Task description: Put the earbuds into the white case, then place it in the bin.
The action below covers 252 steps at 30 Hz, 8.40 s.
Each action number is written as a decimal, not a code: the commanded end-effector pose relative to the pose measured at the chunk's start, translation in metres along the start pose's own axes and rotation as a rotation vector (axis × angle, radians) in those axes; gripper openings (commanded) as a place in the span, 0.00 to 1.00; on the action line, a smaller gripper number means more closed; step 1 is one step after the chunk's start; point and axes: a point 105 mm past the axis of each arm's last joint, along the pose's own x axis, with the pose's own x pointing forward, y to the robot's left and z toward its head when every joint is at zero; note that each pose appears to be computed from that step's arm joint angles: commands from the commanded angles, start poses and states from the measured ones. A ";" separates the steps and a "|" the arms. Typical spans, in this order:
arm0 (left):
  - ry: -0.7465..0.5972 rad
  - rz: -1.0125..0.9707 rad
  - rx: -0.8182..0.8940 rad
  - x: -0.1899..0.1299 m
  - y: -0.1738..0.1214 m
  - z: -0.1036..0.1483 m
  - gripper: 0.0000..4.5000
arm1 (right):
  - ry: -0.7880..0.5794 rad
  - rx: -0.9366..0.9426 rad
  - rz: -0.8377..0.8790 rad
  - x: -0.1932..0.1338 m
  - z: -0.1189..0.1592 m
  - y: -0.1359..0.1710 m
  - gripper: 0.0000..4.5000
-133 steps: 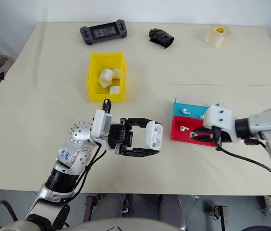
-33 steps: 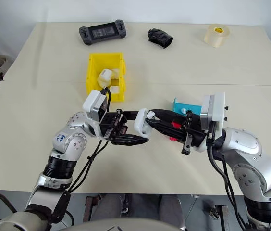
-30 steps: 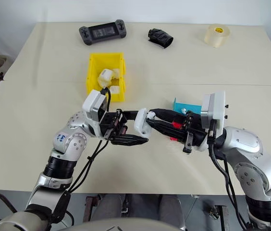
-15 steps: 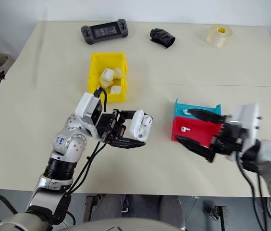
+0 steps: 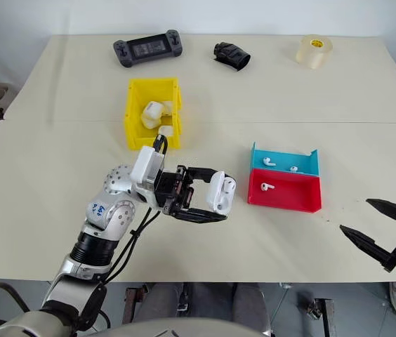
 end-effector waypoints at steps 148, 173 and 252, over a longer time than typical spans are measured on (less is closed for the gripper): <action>-0.062 0.120 -0.085 0.000 0.027 0.015 0.62 | -0.718 0.541 0.456 0.106 0.138 0.145 0.12; -0.079 0.143 -0.069 0.000 0.032 0.021 0.62 | -0.575 0.534 0.492 0.115 0.114 0.152 0.29; 0.321 1.283 0.129 -0.159 0.148 0.031 0.62 | -0.453 0.043 0.159 0.095 0.083 0.068 0.99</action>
